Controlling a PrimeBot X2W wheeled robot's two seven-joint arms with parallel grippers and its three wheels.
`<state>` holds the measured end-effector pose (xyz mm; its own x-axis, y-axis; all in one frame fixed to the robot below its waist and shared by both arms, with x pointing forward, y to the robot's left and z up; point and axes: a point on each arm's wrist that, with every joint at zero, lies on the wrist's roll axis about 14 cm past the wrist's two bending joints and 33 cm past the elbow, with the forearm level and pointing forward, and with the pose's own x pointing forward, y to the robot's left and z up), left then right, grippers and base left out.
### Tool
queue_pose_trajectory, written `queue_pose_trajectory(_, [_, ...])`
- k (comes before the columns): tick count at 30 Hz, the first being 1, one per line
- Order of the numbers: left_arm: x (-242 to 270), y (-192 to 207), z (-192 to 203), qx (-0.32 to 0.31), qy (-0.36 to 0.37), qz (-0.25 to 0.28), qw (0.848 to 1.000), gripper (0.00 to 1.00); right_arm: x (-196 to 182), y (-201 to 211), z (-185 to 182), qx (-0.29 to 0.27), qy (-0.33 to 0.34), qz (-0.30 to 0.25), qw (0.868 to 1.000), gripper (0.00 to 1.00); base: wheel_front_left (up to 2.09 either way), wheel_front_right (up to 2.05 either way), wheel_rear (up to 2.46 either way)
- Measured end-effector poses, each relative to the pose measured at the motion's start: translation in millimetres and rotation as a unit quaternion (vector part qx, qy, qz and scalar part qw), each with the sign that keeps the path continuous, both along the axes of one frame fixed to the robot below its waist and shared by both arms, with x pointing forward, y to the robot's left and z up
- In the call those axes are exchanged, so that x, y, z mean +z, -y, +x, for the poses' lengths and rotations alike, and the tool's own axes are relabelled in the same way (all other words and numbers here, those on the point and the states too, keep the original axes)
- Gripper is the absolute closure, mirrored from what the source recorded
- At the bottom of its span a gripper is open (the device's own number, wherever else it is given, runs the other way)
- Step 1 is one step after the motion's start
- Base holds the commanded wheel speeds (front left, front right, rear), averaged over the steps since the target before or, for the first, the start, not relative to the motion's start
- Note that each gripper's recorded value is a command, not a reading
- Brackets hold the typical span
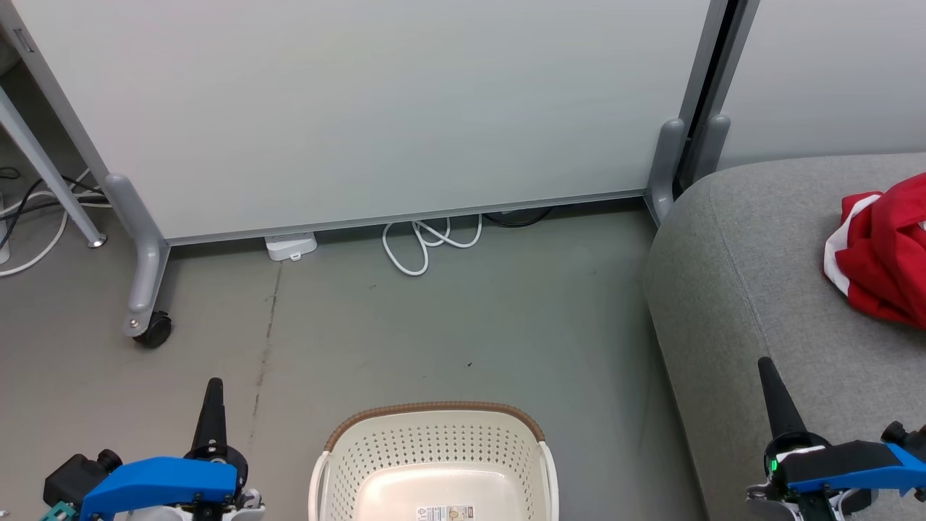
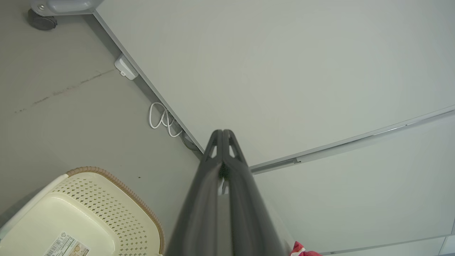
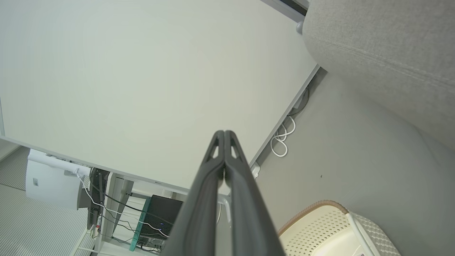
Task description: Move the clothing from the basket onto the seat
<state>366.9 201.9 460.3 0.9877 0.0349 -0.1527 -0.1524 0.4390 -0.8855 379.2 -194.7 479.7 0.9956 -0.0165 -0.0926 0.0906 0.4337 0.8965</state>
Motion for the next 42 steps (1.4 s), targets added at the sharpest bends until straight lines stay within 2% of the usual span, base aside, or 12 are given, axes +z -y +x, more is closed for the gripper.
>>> queue_pose_trajectory(18, [14.3,0.6,8.0,0.005,0.023,-0.082,0.996,1.0,6.9,1.0,3.0,-0.003,0.011,0.079,0.997,1.0,0.0,0.0,0.0])
queue_pose_trajectory(42, [30.4,1.4,15.3,0.005,0.05,-0.171,0.984,1.0,16.3,2.7,6.0,-0.004,0.028,0.169,0.985,1.0,0.0,0.0,0.0])
